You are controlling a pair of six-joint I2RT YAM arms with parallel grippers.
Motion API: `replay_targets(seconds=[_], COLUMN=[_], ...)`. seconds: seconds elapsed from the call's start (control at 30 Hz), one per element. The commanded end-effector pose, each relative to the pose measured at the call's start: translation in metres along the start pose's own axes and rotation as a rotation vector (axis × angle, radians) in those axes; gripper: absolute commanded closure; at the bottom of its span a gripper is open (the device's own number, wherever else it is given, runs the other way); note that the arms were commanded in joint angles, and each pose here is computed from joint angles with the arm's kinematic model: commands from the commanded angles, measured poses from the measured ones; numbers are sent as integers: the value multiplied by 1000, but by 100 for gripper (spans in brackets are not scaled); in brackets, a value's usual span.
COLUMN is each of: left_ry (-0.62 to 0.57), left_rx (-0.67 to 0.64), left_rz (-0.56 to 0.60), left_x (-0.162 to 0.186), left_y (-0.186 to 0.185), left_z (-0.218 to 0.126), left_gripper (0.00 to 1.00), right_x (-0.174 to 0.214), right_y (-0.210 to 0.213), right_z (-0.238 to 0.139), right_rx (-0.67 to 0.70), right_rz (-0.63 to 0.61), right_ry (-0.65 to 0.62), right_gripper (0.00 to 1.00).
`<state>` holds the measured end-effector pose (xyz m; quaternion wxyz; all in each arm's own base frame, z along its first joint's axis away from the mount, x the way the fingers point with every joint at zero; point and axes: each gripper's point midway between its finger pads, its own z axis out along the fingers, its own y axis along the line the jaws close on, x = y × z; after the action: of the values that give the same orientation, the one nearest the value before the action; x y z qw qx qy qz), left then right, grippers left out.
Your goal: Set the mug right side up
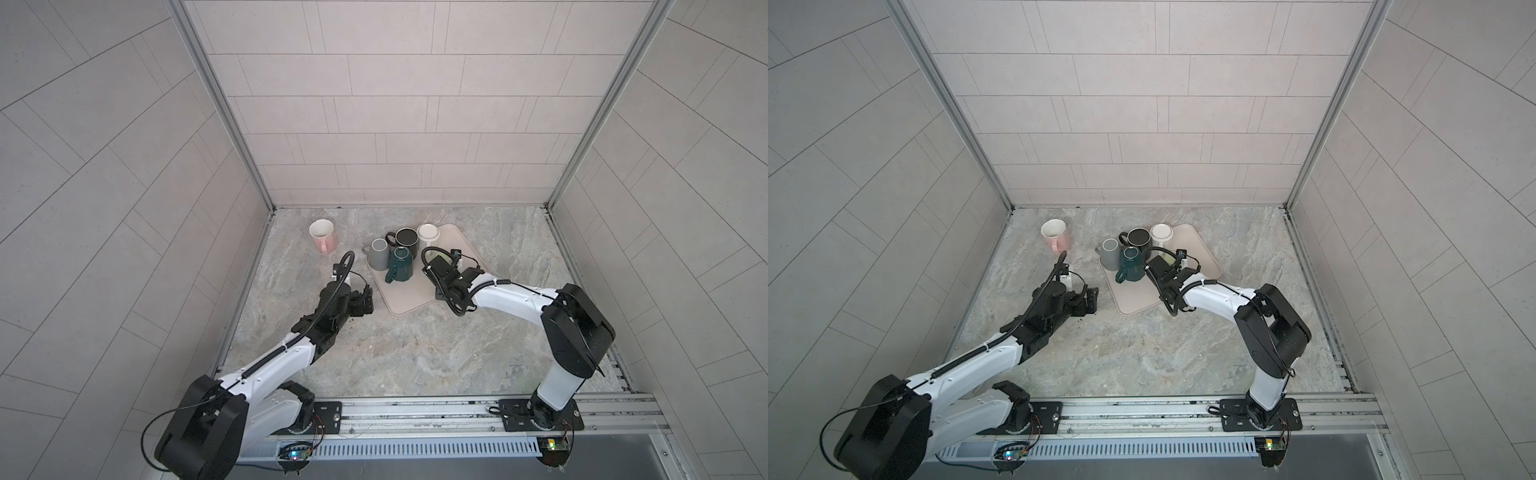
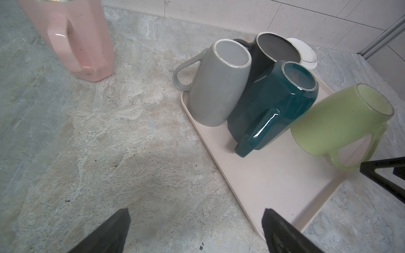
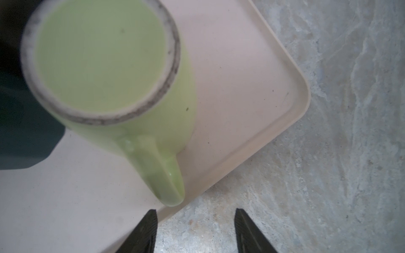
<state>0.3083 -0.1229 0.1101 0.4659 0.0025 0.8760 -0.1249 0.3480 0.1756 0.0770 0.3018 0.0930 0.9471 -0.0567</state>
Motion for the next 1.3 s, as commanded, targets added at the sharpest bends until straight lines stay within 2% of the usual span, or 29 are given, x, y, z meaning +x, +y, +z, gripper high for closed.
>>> replay_targets(seconds=[0.0, 0.3, 0.43, 1.27], left_ry=[-18, -14, -11, -18], left_rx=[21, 31, 30, 27], left_rz=[-12, -18, -17, -17], left_x=[-3, -2, -1, -2], left_y=[-4, -6, -6, -6], left_z=[0, 2, 3, 2], left_gripper=[0, 0, 0, 0], right_x=[-11, -15, -16, -20], right_y=[2, 13, 12, 20], right_z=[-8, -5, 3, 18], right_rx=[1, -22, -8, -72], right_rz=[-49, -126, -128, -100], right_ry=[-18, 12, 62, 152], right_gripper=[46, 53, 71, 72])
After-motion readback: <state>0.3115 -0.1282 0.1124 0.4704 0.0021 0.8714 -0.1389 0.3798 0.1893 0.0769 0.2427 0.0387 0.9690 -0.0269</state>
